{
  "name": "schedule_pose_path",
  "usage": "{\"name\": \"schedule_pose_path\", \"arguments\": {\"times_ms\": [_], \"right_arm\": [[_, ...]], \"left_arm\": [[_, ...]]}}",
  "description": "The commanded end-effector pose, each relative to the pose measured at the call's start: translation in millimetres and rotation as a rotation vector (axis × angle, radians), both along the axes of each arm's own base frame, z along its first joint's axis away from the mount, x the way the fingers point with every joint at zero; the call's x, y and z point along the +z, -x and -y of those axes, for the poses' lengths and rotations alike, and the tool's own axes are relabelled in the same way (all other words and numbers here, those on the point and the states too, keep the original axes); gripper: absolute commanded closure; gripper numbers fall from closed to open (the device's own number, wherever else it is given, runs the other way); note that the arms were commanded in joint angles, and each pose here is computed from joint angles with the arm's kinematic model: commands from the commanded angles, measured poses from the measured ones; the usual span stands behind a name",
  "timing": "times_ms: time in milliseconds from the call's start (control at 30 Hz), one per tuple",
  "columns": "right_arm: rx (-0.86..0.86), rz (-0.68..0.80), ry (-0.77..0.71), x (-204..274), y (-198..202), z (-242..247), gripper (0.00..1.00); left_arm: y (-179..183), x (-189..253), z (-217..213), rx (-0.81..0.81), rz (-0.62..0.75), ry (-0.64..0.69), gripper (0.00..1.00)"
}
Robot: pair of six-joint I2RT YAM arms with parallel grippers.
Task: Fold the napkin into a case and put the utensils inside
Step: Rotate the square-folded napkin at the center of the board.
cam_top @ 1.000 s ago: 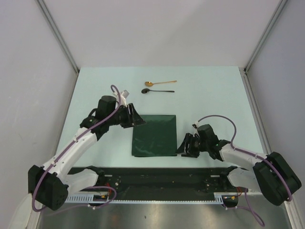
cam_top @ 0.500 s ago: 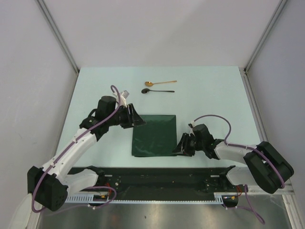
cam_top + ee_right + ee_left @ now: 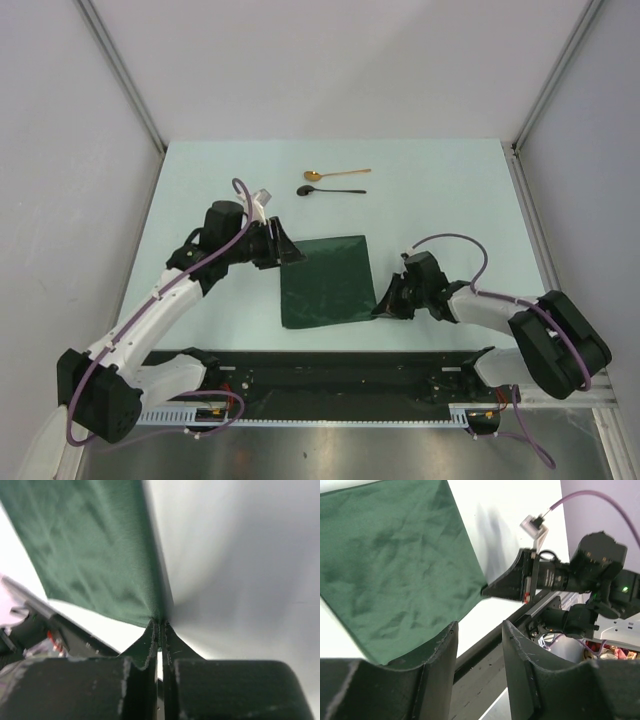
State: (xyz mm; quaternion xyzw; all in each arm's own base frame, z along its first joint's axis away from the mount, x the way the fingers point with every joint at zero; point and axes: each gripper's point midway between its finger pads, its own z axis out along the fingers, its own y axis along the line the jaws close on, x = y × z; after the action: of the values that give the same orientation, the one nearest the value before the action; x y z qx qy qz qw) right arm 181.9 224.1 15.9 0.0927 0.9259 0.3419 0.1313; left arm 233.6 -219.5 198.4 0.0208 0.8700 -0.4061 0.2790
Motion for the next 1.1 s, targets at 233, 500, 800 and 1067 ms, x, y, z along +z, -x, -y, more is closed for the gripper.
{"name": "schedule_pose_path", "arguments": {"times_ms": [233,500,800,1067], "right_arm": [[-0.214,0.056,0.335,14,-58,103,1.00],[-0.013,0.204,0.423,28,-154,116,1.00],[0.216,0.244,0.415,7,-249,128,1.00],[0.296,0.273,0.396,9,-281,116,0.90]], "left_arm": [[-3,21,6,-0.023,0.055,0.034,0.55],[-5,9,8,-0.038,0.046,0.014,0.54],[-6,-23,4,-0.040,-0.013,-0.042,0.50],[-22,-60,17,-0.051,-0.117,-0.052,0.48]]}}
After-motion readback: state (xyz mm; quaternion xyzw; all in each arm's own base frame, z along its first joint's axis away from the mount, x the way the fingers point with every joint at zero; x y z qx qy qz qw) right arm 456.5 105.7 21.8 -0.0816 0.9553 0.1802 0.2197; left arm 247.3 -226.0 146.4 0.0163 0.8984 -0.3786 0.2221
